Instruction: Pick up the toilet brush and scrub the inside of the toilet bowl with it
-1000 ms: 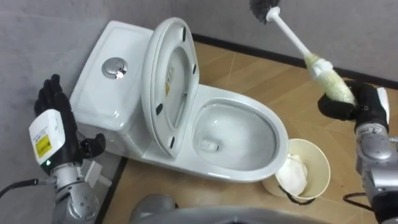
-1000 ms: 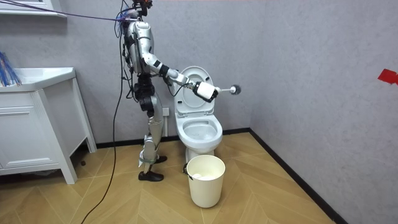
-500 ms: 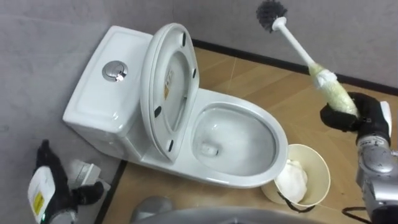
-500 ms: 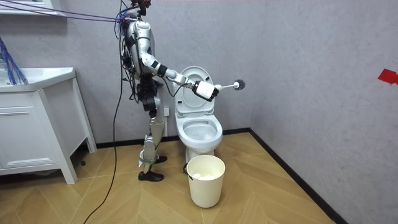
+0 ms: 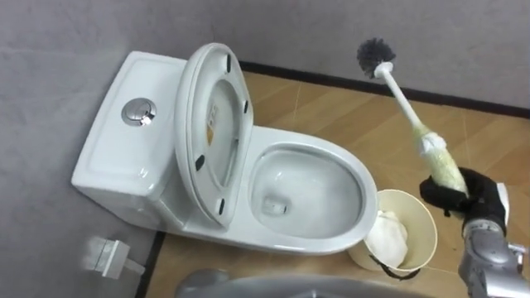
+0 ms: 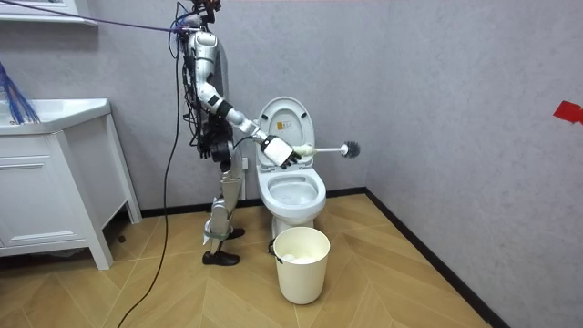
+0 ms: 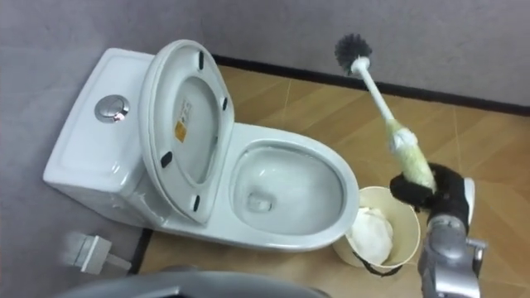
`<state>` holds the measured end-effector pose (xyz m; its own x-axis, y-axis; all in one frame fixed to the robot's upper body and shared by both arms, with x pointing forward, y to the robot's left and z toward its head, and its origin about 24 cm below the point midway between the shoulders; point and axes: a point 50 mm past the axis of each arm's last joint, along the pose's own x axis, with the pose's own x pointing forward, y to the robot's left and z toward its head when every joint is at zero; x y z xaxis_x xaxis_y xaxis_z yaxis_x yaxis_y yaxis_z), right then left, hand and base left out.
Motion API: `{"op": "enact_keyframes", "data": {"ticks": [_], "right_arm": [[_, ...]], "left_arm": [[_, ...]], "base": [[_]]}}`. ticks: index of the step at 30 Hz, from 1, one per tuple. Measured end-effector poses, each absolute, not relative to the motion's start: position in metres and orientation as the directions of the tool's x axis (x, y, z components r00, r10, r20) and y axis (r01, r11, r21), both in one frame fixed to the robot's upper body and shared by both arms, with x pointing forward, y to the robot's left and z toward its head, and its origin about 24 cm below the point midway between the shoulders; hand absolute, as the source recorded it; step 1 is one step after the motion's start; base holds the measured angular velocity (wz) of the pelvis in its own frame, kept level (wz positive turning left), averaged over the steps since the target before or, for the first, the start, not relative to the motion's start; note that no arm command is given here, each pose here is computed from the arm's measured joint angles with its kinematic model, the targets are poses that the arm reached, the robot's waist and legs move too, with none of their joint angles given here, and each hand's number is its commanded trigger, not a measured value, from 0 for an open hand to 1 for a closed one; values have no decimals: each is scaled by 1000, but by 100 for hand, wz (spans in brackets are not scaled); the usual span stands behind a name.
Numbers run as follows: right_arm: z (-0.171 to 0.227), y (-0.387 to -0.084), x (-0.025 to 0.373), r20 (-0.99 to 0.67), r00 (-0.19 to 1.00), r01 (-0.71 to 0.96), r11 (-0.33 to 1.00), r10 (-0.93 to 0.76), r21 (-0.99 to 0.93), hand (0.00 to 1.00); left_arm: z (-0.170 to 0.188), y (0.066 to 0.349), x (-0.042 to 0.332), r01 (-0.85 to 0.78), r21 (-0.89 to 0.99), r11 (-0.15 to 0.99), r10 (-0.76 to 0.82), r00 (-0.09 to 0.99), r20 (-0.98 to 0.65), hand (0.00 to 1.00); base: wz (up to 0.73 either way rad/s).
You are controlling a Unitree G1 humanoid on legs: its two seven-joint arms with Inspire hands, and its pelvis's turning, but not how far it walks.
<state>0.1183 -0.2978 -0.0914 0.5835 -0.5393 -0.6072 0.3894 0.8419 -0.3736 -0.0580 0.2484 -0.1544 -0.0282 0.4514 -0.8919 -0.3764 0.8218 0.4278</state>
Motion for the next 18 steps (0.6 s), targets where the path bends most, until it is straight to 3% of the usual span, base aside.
{"op": "enact_keyframes", "data": {"ticks": [5, 14, 18], "right_arm": [[-122, -296, 75, -733, 387, 397, 819, -559, -414, 100], [-140, -282, 46, -802, 274, 391, 823, -531, -411, 100], [-146, -274, 35, -828, 228, 391, 827, -512, -404, 100]], "left_arm": [[-156, 253, -45, -309, 411, 857, 432, -1, -902, 0], [-158, 256, 1, -108, 433, 895, 445, 140, -884, 0], [-157, 257, 2, -14, 457, 889, 454, 154, -878, 0]], "base": [[-18], [-10], [-14]]}}
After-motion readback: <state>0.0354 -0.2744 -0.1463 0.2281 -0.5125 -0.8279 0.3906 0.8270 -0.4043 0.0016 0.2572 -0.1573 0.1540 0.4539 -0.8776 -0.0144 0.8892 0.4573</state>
